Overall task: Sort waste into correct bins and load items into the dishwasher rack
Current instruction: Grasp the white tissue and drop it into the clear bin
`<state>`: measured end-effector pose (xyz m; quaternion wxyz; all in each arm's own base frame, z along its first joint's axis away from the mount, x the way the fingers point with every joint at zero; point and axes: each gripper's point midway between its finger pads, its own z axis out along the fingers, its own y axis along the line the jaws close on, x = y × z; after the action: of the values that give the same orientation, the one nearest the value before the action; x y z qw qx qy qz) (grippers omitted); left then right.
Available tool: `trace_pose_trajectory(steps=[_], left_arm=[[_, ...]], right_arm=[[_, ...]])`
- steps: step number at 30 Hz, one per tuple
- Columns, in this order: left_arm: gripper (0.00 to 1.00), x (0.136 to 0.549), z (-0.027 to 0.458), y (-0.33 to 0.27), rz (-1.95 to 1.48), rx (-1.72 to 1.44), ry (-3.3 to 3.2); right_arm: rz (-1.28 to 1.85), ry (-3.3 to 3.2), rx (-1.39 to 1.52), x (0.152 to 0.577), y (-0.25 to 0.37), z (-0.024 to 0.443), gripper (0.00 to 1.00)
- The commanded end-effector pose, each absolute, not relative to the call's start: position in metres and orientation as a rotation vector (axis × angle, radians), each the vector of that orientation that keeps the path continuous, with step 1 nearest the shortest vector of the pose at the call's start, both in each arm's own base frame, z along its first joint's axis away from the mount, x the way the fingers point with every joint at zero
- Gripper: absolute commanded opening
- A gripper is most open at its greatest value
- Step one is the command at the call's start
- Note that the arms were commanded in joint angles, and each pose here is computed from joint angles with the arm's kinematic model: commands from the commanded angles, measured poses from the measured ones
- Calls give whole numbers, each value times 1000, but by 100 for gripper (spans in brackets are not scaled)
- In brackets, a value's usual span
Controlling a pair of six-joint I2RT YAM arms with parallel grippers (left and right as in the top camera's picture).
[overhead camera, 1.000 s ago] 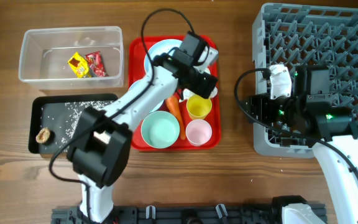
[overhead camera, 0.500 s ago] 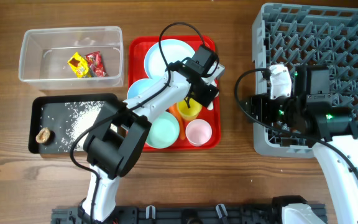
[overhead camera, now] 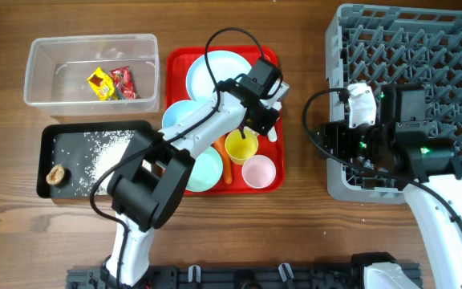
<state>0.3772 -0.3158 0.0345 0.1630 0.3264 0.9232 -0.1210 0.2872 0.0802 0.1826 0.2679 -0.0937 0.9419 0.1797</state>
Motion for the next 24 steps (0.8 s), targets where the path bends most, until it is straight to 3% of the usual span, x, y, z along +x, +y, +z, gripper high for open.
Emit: trace_pose_trajectory(steps=[1,6,11,19,22,24], left_arm=[[4,394,114,-323,-390,876,2464],[4,412,176,-286,-325,708,2388],[4,446,212,-196,-136,458,2370],[4,488,204,-6,85,-119,2422],[4,489,188,18,67,-209,2454],[21,487,174,23,53,-223,2497]], right_arm=[[478,2546,-256,288,81,182,85],[478,2546,-255,288,81,182,85],[478,2546,-255,288,81,182,85],[478,2543,-255,289,81,182,85],[478,2538,-256,290,81,183,85],[479,2536,-254,290,81,183,85]])
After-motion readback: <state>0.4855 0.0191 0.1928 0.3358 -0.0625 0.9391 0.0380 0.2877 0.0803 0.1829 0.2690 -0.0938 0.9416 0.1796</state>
